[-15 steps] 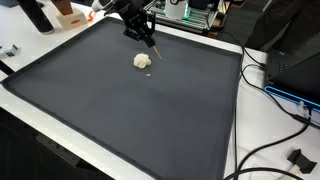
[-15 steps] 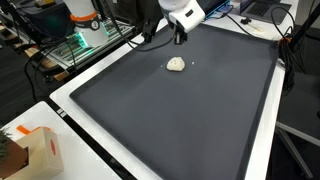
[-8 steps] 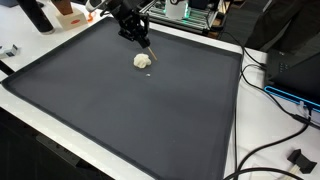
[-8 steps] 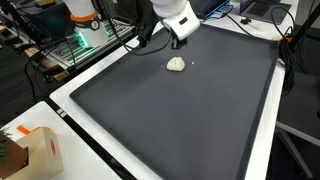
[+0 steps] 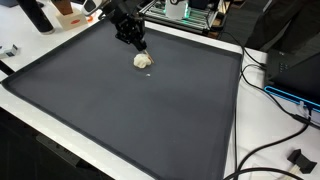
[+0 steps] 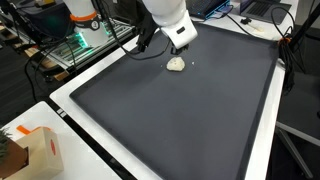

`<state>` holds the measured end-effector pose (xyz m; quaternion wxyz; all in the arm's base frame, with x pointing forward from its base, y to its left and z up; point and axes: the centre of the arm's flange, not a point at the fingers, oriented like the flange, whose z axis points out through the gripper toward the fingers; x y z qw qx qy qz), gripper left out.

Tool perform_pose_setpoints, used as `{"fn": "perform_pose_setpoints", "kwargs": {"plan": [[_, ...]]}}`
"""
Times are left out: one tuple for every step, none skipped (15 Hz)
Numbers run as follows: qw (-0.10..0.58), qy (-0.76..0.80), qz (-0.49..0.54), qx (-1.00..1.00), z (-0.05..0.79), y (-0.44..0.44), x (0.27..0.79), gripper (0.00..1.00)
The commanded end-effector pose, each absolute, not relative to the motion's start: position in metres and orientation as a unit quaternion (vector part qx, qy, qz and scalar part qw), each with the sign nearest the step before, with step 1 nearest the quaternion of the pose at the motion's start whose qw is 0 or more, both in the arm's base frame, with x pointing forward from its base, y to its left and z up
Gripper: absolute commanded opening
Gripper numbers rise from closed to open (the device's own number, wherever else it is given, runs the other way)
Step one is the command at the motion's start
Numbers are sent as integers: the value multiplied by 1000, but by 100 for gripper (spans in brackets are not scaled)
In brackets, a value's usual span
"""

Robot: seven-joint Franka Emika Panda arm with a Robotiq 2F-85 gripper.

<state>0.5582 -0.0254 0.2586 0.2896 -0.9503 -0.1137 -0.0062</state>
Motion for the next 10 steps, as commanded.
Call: {"fn": "perform_pose_setpoints", "kwargs": {"plan": [[294, -73, -8, -953, 255, -29, 562, 3], [292, -65, -7, -954, 255, -29, 562, 3], [290, -60, -6, -955, 256, -29, 561, 3], [288, -54, -5, -956, 258, -29, 561, 3], [285, -52, -6, -957, 259, -29, 560, 3], [283, -50, -7, -958, 261, -28, 559, 3], [280, -48, -9, -959, 263, -28, 558, 3], [277, -47, -10, -960, 265, -27, 557, 3], [273, -45, -15, -961, 268, -27, 556, 3], [270, -44, -18, -962, 271, -27, 556, 3]]}}
